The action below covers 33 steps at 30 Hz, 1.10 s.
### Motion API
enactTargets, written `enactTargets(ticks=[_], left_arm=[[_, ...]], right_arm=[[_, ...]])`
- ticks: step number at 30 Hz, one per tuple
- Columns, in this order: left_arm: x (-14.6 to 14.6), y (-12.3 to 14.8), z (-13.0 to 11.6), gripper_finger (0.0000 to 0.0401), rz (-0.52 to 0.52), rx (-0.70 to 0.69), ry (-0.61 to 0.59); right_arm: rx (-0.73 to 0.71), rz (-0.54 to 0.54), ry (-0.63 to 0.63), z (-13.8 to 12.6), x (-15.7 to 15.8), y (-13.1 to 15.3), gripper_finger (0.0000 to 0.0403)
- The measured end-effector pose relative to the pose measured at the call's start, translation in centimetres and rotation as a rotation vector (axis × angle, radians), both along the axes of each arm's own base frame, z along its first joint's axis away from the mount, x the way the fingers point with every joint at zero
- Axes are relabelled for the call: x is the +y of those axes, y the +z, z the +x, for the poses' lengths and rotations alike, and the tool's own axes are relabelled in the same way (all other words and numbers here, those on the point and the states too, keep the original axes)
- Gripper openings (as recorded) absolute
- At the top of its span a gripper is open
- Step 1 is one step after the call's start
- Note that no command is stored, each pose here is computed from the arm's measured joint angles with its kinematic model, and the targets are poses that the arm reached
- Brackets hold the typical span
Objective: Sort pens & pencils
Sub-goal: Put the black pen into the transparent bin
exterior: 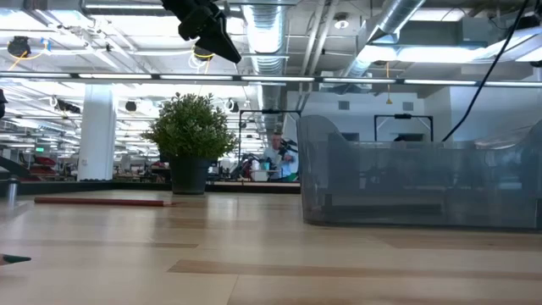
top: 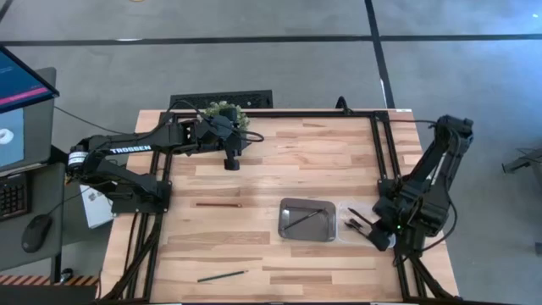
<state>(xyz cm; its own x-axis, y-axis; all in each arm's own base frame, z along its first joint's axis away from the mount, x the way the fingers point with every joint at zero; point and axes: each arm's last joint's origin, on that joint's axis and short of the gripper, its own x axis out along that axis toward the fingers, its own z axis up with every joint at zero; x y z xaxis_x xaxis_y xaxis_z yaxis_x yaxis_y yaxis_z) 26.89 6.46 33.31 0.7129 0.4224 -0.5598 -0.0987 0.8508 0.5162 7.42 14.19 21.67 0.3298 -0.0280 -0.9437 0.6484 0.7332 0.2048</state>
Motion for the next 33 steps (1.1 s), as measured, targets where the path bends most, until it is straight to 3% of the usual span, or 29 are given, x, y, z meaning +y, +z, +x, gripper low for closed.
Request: enactTargets(ticks=[8,16,21,33], left_arm=[[0.0,0.0,0.0,0.0135,-0.008,-0.001,-0.001],[-0.2,-0.1,0.0,0.0135,-0.085,-0.018,-0.018],[-0.2,-0.2,-0.1,0.0135,-0.092,-0.008,-0.021],[-0.3,-0.2,0.0,0.0135,-0.098,-0.010,-0.030]], right_arm=[[0.017,-0.031,-0.002,0.4,0.9,-0.9,0.0065],[0.043,-0.067,-0.009,0.8,1.7,-2.0,0.0065],[0.125,-0.075,-0.020,1.1,2.3,-3.0,0.0065],[0.155,-0.102,-0.070,2.3,2.3,-3.9,0.0066]])
